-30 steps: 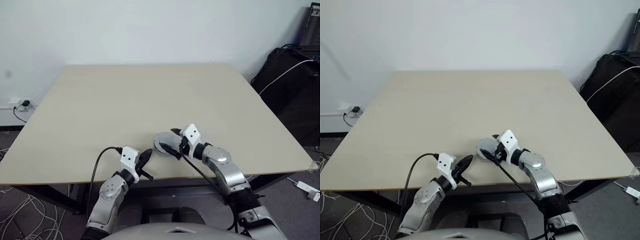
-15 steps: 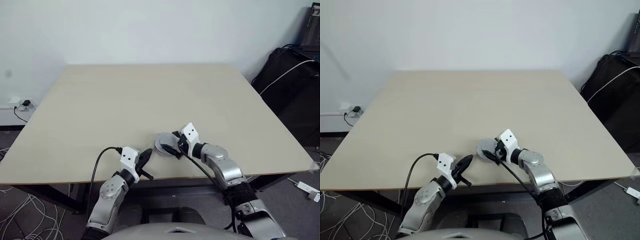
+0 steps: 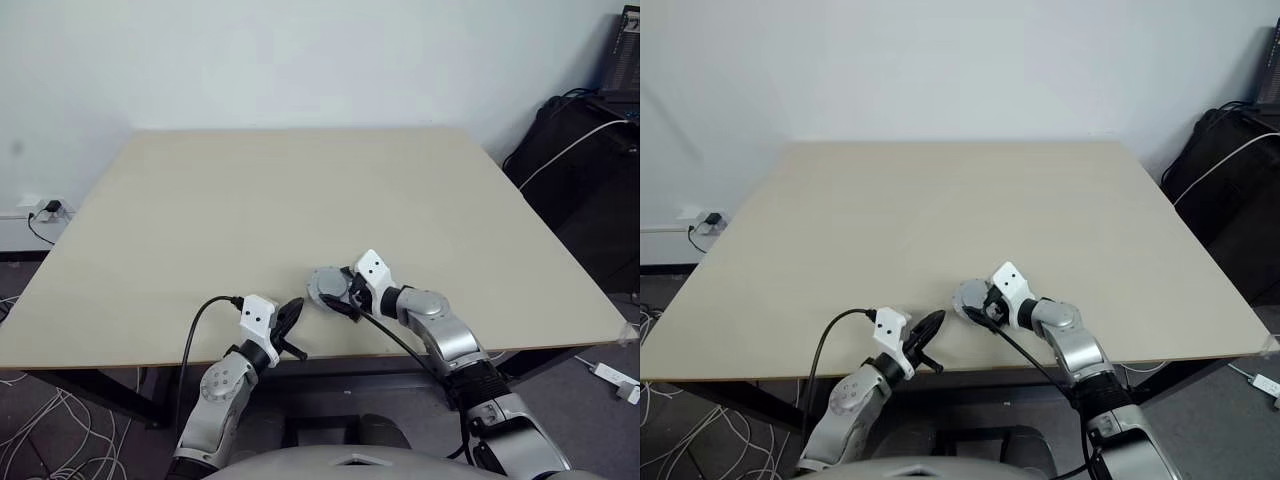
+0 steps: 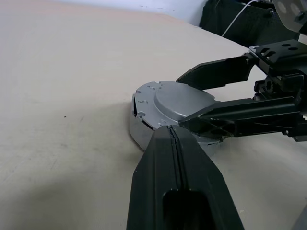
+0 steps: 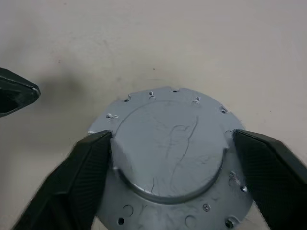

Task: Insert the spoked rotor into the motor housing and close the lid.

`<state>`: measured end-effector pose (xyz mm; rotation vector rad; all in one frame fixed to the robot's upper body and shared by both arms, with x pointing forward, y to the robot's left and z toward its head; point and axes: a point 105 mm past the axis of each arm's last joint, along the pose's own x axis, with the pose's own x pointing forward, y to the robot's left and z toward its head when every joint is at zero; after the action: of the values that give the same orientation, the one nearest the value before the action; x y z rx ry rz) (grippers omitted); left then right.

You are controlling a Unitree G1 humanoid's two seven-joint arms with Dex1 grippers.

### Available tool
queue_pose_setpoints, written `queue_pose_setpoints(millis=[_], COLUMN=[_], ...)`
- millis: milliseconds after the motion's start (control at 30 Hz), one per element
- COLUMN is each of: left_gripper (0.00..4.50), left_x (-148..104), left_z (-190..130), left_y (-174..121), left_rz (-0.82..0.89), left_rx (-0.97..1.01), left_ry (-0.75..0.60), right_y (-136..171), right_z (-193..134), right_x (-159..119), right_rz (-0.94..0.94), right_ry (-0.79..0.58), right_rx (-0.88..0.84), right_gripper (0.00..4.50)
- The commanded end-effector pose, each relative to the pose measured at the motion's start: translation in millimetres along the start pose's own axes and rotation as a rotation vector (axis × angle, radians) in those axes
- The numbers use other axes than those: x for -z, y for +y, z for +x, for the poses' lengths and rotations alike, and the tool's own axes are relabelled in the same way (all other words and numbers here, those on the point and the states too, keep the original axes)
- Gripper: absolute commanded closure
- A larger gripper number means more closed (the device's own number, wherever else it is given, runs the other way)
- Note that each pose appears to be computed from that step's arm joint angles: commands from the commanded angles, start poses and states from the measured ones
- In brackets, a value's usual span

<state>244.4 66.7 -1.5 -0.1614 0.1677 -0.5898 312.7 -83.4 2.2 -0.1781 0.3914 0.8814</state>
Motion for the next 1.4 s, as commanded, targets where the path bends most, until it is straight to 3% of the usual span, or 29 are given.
queue_pose_setpoints(millis=[33, 333, 900, 1400], left_gripper=[4.50, 4.50, 4.50, 4.50], left_x=[-11.3, -10.7, -11.2, -12.0], left_z=[2.5, 2.2, 3.8, 4.0], left_y=[-2.0, -2.2, -2.0, -3.1], left_rz=[0.012, 0.011, 0.012, 0.013], left_rx=[0.006, 0.009, 0.012, 0.017], left_ry=[-0.051, -0.047, -0.048, -0.047], right_y=[-6.3, -8.9, -7.7, -11.7], right_z=[0.2, -3.4, -3.9, -5.7], right_x=[-9.3, -19.1, 7.7, 24.1], right_rz=[-0.009, 0.056, -0.029, 0.043], right_ry=[-0.014, -0.077, 0.123, 0.227], right_rx=[0.022, 0.051, 0.059, 0.129], right_gripper=[1.21, 1.22, 1.22, 1.22])
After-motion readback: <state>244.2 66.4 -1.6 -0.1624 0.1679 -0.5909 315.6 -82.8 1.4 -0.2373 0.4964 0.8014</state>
